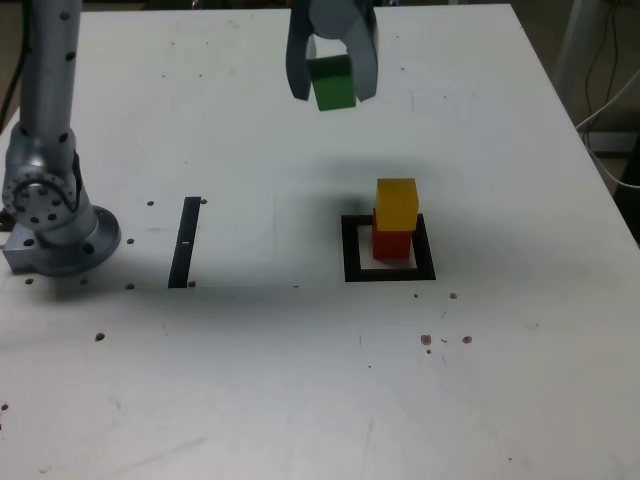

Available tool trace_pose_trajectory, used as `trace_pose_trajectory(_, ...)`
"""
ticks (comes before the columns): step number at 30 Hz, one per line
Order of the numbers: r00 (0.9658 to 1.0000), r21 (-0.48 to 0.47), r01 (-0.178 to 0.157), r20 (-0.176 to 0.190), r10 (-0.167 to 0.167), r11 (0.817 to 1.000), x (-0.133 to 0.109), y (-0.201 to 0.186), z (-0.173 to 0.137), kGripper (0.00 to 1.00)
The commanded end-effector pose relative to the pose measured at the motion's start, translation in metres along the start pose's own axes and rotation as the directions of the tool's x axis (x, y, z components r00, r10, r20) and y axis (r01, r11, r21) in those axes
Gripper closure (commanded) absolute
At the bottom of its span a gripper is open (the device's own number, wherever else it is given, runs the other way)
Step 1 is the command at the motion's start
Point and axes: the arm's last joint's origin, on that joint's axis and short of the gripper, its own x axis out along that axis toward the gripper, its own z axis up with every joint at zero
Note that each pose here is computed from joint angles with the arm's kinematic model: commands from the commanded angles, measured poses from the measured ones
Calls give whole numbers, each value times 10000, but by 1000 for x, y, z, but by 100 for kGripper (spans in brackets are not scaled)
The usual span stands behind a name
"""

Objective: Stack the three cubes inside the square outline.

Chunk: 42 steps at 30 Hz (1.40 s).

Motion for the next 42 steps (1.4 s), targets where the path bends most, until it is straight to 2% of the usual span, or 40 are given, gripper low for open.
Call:
trace_pose_trajectory(1,9999,227,35,-144,-32,9997,1,-11,8,72)
trace_pose_trajectory(18,9992,1187,21,-407,27,9929,18,-68,63,72)
trace_pose_trajectory(29,9979,1060,45,-653,24,9944,28,-70,74,72)
trace_pose_trajectory(40,9955,991,256,-928,-164,9948,39,-70,83,72)
trace_pose_trajectory(42,9955,989,276,-931,-183,9947,40,-70,84,68)
